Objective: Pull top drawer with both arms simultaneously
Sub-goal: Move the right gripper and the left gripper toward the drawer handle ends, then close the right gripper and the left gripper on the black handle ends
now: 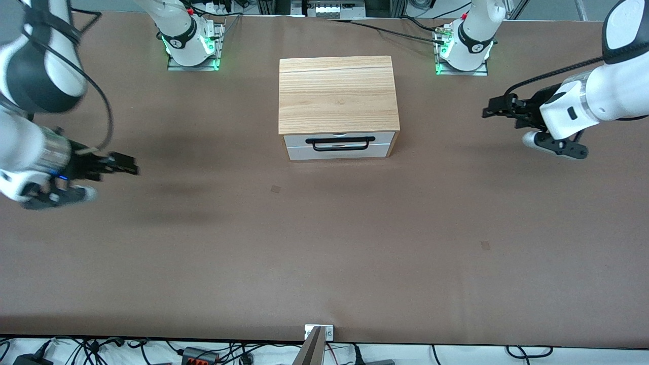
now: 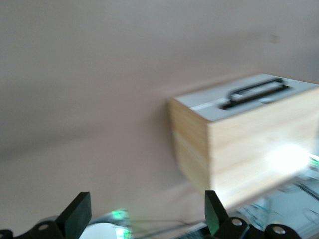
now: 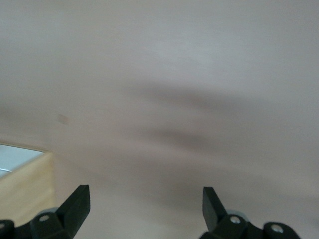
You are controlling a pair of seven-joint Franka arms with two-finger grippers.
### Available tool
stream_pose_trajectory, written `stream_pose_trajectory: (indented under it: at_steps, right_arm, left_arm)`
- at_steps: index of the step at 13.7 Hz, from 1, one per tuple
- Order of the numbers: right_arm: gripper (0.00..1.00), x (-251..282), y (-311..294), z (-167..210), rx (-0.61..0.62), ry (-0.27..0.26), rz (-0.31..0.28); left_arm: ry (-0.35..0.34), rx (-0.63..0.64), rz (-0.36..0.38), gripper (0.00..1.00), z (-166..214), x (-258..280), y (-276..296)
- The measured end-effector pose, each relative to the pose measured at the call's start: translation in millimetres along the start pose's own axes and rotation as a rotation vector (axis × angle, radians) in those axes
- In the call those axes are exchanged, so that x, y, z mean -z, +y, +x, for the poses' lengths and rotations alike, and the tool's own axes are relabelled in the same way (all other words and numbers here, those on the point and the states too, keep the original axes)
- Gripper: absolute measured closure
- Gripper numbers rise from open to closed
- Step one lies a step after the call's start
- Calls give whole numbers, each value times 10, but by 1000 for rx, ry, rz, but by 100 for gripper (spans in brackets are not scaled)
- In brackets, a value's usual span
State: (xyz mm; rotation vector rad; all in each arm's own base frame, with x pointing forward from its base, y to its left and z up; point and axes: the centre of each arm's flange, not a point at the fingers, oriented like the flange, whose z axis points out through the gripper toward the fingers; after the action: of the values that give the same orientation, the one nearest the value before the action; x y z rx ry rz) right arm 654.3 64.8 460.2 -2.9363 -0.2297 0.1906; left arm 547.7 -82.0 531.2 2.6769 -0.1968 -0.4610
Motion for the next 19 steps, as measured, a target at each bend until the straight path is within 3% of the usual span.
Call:
stream_pose_trajectory:
  at_steps: [4, 7, 10, 15, 19]
  right_arm:
    - [0, -776, -275, 360, -63, -9, 460]
    - [0, -1374, -392, 553, -65, -7, 788]
    - [0, -1877, -668, 602, 31, 3, 955]
    - [0, -2586, -1194, 363, 200, 76, 1186]
    - [0, -2886, -1553, 248, 231, 67, 1345]
  left_arm:
    - [-55, -83, -272, 0, 301, -316, -79]
    - [-25, -156, -489, 0, 635, -793, -421]
    - [39, -157, -673, 0, 776, -1464, -664]
    - [166, -155, -954, 0, 886, -2466, -606]
    - [254, -82, -1063, 0, 1009, -3265, -242]
